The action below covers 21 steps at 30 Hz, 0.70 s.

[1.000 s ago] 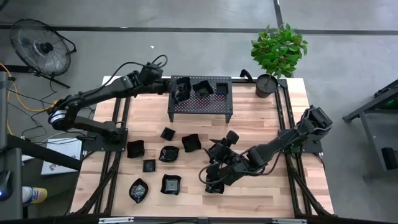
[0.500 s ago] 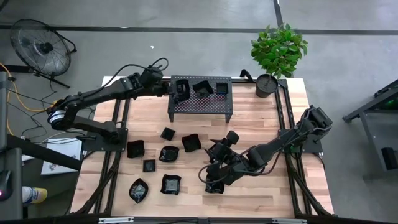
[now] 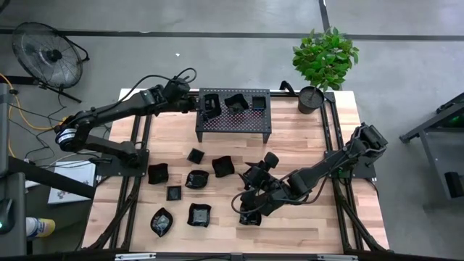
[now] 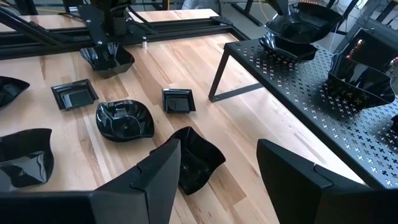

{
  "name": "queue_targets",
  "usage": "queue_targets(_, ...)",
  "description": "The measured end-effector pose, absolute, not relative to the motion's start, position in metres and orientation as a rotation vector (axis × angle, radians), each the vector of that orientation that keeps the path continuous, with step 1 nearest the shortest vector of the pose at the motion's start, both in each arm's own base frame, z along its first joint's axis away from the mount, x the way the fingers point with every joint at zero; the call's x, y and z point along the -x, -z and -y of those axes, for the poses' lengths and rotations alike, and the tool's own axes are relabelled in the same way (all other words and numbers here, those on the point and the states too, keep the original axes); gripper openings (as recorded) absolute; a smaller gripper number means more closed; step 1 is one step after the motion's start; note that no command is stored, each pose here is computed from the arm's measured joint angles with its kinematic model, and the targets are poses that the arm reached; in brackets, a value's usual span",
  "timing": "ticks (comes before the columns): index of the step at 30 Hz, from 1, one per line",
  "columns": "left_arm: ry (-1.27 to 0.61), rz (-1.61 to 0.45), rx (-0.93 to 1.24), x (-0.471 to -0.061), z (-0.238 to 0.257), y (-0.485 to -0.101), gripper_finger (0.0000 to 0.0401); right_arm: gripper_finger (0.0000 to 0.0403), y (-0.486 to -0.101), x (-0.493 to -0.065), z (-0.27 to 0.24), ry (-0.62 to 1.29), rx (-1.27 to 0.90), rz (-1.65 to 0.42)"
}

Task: Pick & Place Mini shaped plates
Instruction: Stack the leaf shaped plate on top of the leaf shaped plate on the shelf

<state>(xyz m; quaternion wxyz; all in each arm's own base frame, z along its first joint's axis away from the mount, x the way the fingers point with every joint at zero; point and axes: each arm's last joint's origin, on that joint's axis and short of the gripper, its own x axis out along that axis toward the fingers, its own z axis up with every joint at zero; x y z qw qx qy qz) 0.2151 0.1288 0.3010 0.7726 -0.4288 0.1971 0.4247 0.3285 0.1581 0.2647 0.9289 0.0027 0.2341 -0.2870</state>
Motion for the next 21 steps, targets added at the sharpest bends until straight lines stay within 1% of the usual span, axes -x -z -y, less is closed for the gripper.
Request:
queue_targets(15,-0.922,-0.436,0.906,-0.2148,-0.1289,-0.3009,0.0002,0.0208,-0.2647,-0.3285,-0.1581,0.588,-0.002,-0.481)
queue_targets(18,-0.911,-0.434,0.885,-0.2158,-0.1295,-0.3015,0.0015,0.0208,-0.2647,-0.3285,-0.1581,0.588,-0.003,-0.481)
queue_targets(21,-0.903,-0.422,0.870,-0.2168,-0.1301,-0.3027,0.0041,0.0208,-0.2647,-0.3285,-0.1581,0.588,-0.002,-0.481)
